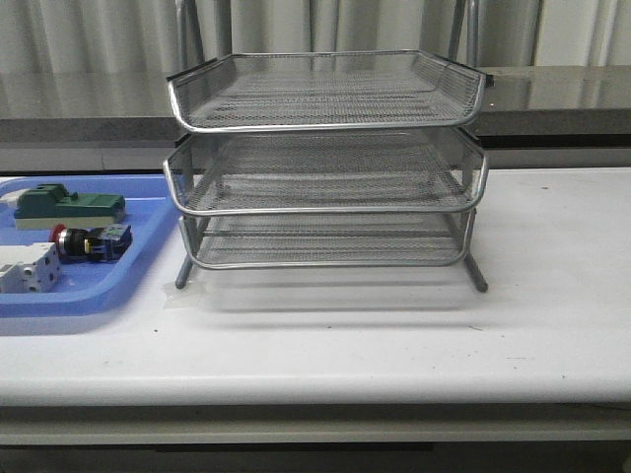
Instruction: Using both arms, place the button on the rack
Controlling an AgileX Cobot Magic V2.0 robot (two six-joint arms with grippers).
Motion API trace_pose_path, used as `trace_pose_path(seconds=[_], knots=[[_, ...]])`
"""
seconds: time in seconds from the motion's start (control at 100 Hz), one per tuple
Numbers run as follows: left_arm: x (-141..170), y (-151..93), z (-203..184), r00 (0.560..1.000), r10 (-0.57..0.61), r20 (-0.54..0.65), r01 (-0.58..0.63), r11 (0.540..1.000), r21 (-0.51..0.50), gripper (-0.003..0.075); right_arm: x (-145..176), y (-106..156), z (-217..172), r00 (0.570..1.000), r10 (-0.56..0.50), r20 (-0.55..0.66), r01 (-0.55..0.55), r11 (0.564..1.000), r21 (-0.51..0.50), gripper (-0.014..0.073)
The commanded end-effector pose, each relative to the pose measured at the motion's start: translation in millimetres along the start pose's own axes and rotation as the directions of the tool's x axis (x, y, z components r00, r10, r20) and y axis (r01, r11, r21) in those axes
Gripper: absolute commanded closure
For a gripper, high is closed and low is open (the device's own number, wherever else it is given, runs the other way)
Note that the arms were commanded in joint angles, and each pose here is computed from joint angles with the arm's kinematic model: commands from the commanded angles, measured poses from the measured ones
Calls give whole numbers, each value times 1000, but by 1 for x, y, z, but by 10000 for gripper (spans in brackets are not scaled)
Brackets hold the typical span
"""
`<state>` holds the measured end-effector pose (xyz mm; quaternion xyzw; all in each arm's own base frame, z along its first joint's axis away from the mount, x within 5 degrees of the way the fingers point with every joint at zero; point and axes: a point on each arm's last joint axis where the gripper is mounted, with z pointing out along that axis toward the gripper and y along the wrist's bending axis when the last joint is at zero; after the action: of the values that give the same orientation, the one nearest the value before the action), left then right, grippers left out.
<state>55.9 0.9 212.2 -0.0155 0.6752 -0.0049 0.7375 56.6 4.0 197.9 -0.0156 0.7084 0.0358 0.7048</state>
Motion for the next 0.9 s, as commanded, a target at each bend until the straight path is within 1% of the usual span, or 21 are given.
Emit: trace_pose_path(seconds=[0.0,0.66,0.8,0.89], knots=[[1,0,-2,996,-17,88,16,1000,8,741,-8,1,-2,995,-16,101,17,1000,-3,652],[1,0,-2,996,-17,88,16,1000,8,741,-8,1,-2,995,-16,101,17,1000,-3,652],[1,0,-2,996,-17,88,16,1000,8,741,-14,1,-2,987,-16,160,17,1000,-8,652],[1,0,-2,996,-17,88,16,1000,8,741,-19,1,-3,985,-9,175,10,1000,-9,652]])
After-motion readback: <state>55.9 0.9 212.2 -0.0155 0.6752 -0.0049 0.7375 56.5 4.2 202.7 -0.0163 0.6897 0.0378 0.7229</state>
